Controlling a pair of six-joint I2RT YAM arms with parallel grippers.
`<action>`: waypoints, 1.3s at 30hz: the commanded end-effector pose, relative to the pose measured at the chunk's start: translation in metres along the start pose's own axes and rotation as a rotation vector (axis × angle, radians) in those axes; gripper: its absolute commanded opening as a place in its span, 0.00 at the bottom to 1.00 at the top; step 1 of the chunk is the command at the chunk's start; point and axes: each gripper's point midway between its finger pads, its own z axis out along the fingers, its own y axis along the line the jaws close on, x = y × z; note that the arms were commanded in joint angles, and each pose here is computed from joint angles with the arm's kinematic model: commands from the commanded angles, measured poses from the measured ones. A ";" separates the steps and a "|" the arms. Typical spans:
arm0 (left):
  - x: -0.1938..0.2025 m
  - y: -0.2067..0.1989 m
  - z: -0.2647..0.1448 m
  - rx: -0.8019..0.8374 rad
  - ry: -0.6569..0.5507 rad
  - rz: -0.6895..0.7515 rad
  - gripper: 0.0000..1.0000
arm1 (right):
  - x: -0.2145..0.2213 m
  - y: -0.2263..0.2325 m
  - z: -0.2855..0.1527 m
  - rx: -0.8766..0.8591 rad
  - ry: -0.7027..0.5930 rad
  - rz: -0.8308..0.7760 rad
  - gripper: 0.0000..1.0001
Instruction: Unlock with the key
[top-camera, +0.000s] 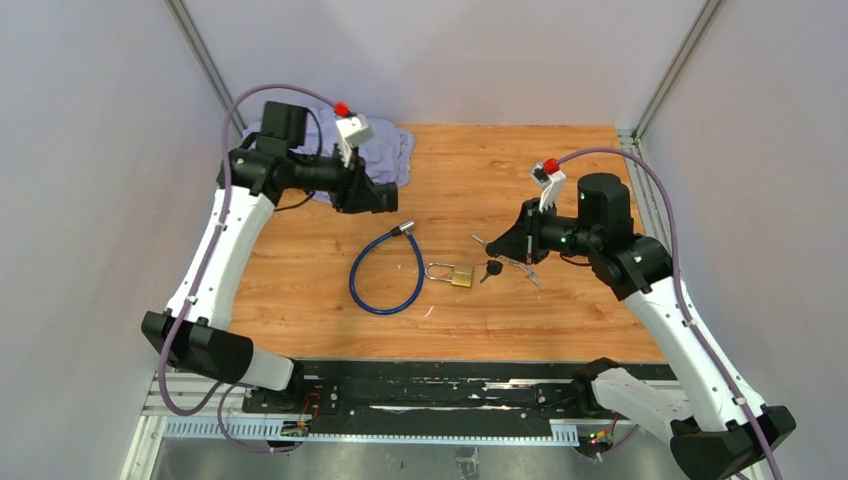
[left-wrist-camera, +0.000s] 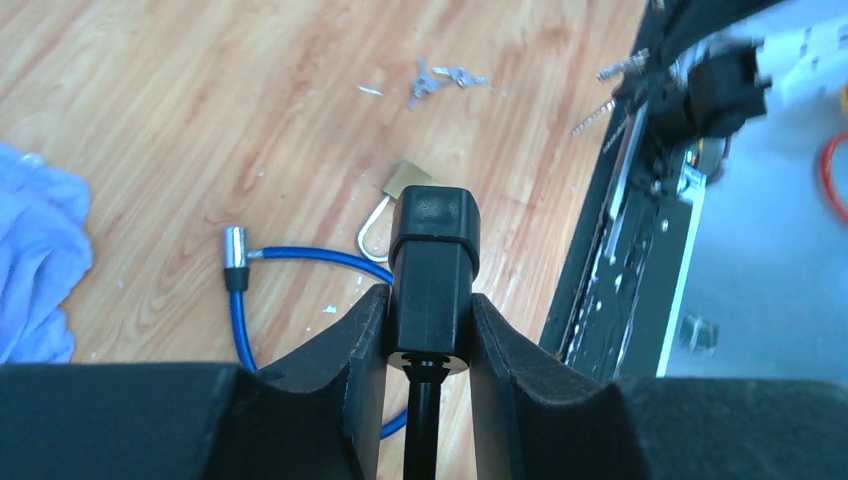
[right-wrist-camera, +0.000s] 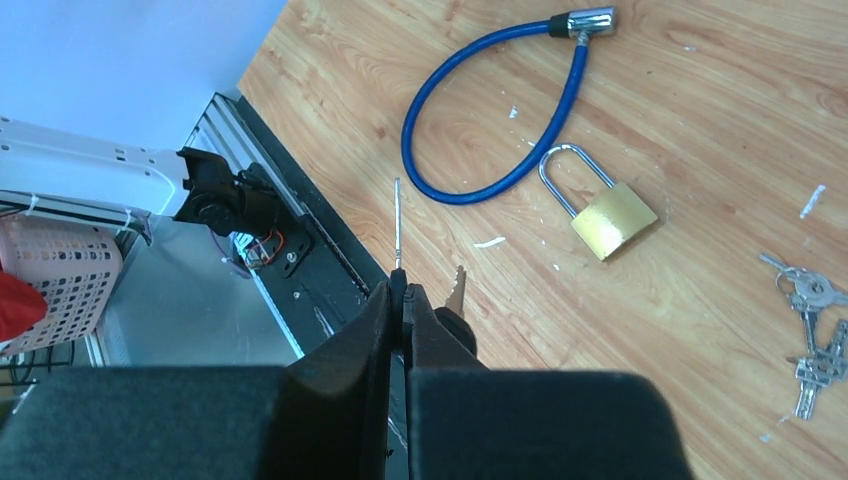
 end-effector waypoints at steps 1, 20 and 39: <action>-0.038 0.003 -0.027 0.033 -0.212 -0.122 0.00 | -0.024 0.018 0.001 -0.037 -0.044 -0.106 0.01; -0.053 -0.184 -0.048 0.730 -0.278 0.100 0.00 | -0.009 0.094 -0.022 -0.372 0.012 -0.288 0.01; -0.039 -0.160 -0.044 0.687 -0.272 0.048 0.00 | -0.005 0.118 -0.033 -0.370 0.067 -0.376 0.01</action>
